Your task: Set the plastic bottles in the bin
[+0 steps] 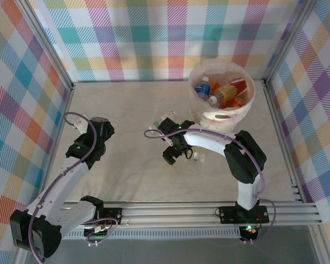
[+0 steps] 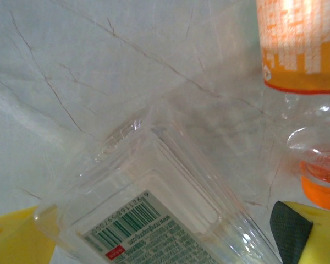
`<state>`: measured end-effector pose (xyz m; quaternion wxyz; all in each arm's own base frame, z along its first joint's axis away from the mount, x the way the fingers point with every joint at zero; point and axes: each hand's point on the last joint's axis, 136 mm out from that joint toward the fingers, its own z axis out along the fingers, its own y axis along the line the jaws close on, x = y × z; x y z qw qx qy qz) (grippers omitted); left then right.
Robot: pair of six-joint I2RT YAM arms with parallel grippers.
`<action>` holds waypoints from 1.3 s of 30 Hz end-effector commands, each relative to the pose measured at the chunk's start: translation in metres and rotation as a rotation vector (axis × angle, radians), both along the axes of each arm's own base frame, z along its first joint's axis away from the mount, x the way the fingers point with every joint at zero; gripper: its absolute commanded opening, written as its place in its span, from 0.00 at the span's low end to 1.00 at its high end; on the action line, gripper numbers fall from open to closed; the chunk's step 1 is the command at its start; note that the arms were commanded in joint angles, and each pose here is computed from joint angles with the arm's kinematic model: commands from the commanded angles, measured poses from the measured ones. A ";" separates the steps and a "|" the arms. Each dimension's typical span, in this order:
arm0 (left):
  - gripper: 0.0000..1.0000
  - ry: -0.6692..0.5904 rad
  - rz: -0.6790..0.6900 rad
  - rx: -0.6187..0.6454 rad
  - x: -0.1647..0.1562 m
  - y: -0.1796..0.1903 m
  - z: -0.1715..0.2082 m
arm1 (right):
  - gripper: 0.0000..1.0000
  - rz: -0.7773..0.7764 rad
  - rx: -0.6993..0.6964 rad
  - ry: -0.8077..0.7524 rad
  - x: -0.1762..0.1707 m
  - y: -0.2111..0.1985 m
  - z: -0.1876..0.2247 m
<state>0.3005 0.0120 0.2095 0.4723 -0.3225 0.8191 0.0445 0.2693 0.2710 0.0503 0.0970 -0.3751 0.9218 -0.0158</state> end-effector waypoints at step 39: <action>1.00 -0.012 -0.004 0.029 -0.010 0.010 0.007 | 0.50 -0.025 0.468 -0.236 -0.001 0.035 0.192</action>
